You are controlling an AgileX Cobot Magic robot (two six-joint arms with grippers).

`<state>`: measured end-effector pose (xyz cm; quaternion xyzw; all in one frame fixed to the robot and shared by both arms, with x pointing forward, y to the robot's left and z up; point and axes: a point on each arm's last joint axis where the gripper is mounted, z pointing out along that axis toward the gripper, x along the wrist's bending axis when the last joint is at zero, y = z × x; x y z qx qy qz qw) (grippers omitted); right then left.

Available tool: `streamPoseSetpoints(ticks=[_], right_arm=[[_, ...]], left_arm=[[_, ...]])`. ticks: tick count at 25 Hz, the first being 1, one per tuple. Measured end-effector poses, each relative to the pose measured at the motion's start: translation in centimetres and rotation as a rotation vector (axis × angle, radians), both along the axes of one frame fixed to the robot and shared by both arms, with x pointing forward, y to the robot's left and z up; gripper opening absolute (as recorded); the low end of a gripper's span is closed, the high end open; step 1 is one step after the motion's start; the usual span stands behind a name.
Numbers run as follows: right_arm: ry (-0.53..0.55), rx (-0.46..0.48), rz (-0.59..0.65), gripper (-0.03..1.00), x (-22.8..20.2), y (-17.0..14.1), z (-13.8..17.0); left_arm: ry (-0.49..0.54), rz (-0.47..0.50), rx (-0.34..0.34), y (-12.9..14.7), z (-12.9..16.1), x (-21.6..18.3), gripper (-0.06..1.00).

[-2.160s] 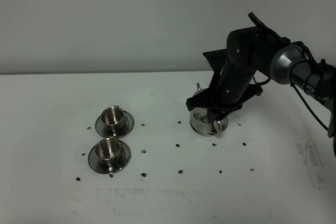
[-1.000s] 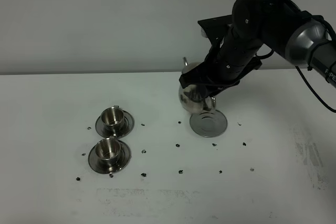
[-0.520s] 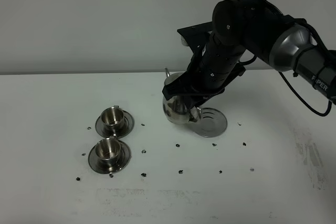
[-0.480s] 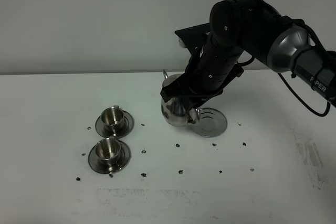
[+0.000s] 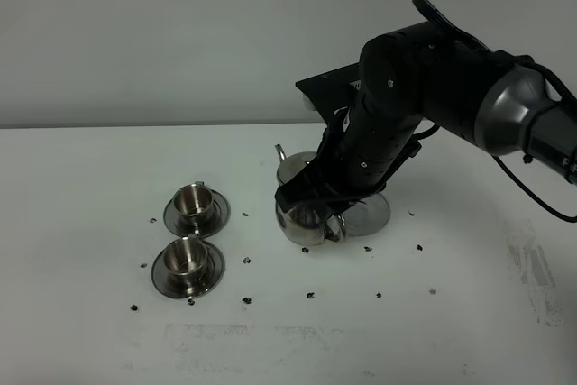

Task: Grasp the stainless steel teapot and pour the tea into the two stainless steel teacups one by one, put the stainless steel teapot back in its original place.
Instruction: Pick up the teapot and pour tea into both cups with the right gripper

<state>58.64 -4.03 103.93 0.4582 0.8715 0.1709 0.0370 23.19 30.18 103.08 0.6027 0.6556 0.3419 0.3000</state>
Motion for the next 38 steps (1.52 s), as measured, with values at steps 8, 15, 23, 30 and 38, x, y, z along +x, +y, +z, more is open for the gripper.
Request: streamPoseSetpoints(ticks=[8,15,23,30,38], right_arm=[[-0.05,0.027,0.1,0.2,-3.6,3.1,0.2],[-0.082,0.018,0.136,0.2,-5.6,5.3,0.1],[-0.05,-0.027,0.151,0.2,-7.9,6.5,-2.9],[-0.095,-0.001,0.177,0.2,-9.1,8.0,-3.7],[-0.092,-0.031,0.199,0.2,-9.7,8.8,-5.1]], left_arm=[[0.0,0.0,0.0,0.0,0.0,0.0,0.46],[0.0,0.0,0.0,0.0,0.0,0.0,0.46],[0.0,0.0,0.0,0.0,0.0,0.0,0.46],[0.0,0.0,0.0,0.0,0.0,0.0,0.46],[0.0,0.0,0.0,0.0,0.0,0.0,0.46]])
